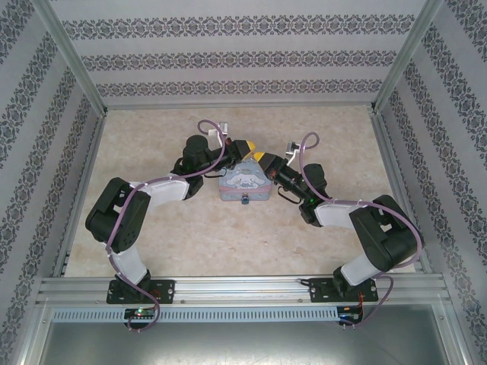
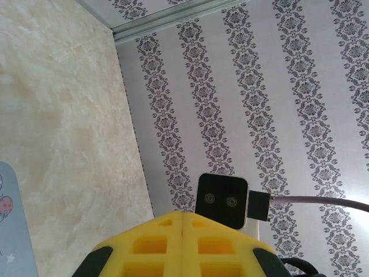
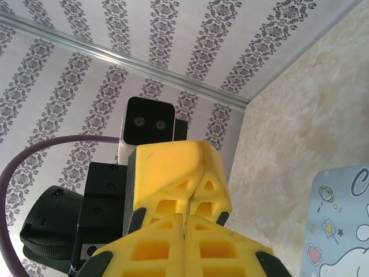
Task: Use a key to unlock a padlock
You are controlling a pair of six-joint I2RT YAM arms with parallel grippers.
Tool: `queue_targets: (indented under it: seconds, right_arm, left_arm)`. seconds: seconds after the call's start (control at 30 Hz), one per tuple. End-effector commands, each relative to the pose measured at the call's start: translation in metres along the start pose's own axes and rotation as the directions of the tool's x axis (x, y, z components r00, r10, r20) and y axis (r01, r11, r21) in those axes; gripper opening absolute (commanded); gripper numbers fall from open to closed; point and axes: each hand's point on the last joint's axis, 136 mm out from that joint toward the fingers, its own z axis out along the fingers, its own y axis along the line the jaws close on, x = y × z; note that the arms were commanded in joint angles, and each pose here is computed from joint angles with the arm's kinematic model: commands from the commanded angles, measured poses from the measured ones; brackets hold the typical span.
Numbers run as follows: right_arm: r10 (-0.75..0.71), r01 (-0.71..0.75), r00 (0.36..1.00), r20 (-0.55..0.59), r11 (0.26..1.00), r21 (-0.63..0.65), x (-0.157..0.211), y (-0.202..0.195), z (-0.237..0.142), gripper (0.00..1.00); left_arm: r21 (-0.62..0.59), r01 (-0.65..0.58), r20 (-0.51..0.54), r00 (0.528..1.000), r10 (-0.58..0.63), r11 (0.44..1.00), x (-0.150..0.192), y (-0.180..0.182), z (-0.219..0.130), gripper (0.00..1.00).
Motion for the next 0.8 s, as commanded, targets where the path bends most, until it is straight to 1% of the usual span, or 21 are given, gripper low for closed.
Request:
queue_targets:
  seconds: [0.0,0.13,0.17,0.2,0.27,0.37,0.43,0.5,0.6,0.77]
  right_arm:
    - [-0.006,0.007,0.999,0.037,1.0,-0.015,-0.012,0.001,0.001,0.0]
    - [-0.004,0.005,1.0,0.029,1.0,-0.018,-0.01,-0.001,-0.001,0.0]
    - [-0.006,0.006,1.0,0.027,1.0,-0.017,-0.01,-0.002,-0.002,0.0]
    - [-0.008,0.008,1.0,0.022,1.0,-0.019,-0.009,-0.002,-0.003,0.0]
    - [-0.013,0.013,1.0,0.016,1.0,-0.022,-0.007,-0.003,-0.005,0.0]
    - [-0.018,0.018,1.0,0.01,1.0,-0.024,-0.006,-0.005,-0.009,0.0]
    - [-0.026,0.026,1.0,0.005,0.999,-0.026,-0.005,-0.005,-0.011,0.0]
    - [-0.035,0.035,0.999,0.0,0.999,-0.029,-0.004,-0.005,-0.013,0.0]
    - [-0.058,0.057,0.998,-0.014,0.998,-0.041,-0.002,-0.001,-0.014,0.0]
    - [-0.071,0.07,0.997,-0.02,0.997,-0.043,-0.001,0.001,-0.016,0.0]
  left_arm:
    - [0.055,-0.036,0.021,0.999,0.035,0.998,-0.004,-0.017,-0.005,0.0]
    - [0.066,-0.044,0.024,0.999,0.043,0.997,-0.006,-0.023,-0.005,0.0]
    - [0.067,-0.047,0.024,0.999,0.046,0.997,-0.007,-0.025,-0.005,0.04]
    - [0.068,-0.05,0.027,0.998,0.048,0.996,-0.007,-0.026,-0.005,0.12]
    - [0.067,-0.054,0.033,0.998,0.052,0.996,-0.009,-0.029,-0.007,0.23]
    - [0.06,-0.059,0.049,0.997,0.056,0.996,-0.013,-0.031,-0.01,0.45]
    - [0.058,-0.06,0.058,0.997,0.057,0.997,-0.015,-0.033,-0.012,0.54]
    - [0.056,-0.067,0.067,0.996,0.064,0.996,-0.018,-0.035,-0.015,0.59]
    - [0.052,-0.076,0.073,0.995,0.072,0.996,-0.02,-0.038,-0.019,0.63]
    - [0.041,-0.081,0.07,0.994,0.078,0.996,-0.018,-0.037,-0.023,0.64]
